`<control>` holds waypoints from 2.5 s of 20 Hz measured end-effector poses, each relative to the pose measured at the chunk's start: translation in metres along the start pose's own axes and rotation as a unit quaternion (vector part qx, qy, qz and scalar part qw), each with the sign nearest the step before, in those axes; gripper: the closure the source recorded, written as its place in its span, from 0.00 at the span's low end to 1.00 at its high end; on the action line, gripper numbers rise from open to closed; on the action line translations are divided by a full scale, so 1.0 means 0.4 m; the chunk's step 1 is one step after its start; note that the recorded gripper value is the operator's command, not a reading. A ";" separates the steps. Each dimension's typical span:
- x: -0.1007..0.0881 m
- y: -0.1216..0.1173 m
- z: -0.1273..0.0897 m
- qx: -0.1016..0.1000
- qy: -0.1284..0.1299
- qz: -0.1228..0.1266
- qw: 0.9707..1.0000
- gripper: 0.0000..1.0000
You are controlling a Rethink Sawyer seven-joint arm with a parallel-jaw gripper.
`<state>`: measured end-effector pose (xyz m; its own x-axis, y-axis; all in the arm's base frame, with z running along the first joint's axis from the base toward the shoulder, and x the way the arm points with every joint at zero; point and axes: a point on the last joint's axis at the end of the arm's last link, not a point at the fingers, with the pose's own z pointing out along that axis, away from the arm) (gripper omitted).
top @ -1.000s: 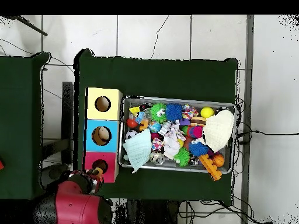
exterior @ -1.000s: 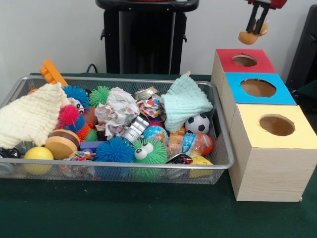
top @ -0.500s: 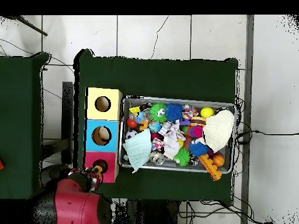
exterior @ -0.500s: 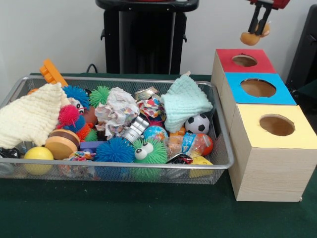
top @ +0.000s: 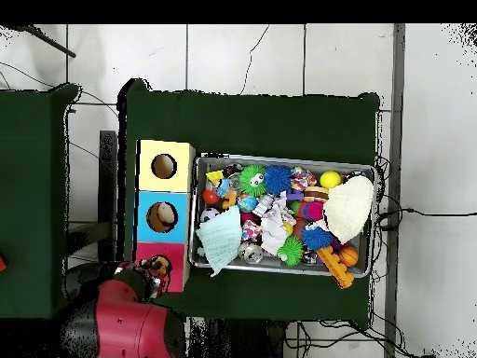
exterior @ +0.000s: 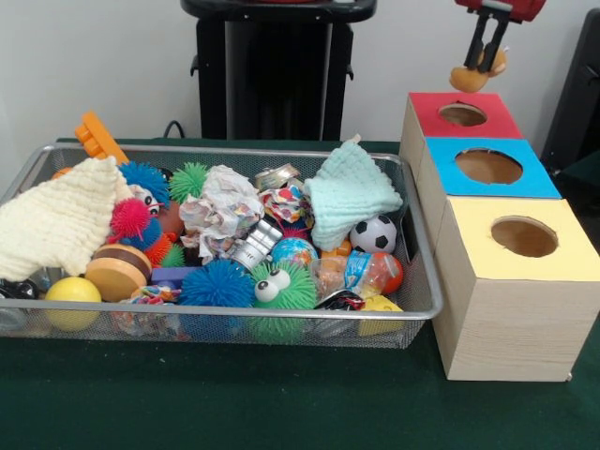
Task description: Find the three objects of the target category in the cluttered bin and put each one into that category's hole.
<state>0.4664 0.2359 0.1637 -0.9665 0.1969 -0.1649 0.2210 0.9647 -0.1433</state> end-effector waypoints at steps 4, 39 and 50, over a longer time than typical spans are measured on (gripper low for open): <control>-0.014 -0.005 0.003 -0.002 -0.012 0.003 1.000 1.00; 0.012 0.015 0.092 0.006 -0.031 -0.009 0.999 1.00; 0.032 0.016 0.113 0.006 -0.038 -0.009 0.999 1.00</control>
<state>0.4615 0.2366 0.1168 -0.9579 0.1647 -0.2351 0.2050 0.9658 -0.1585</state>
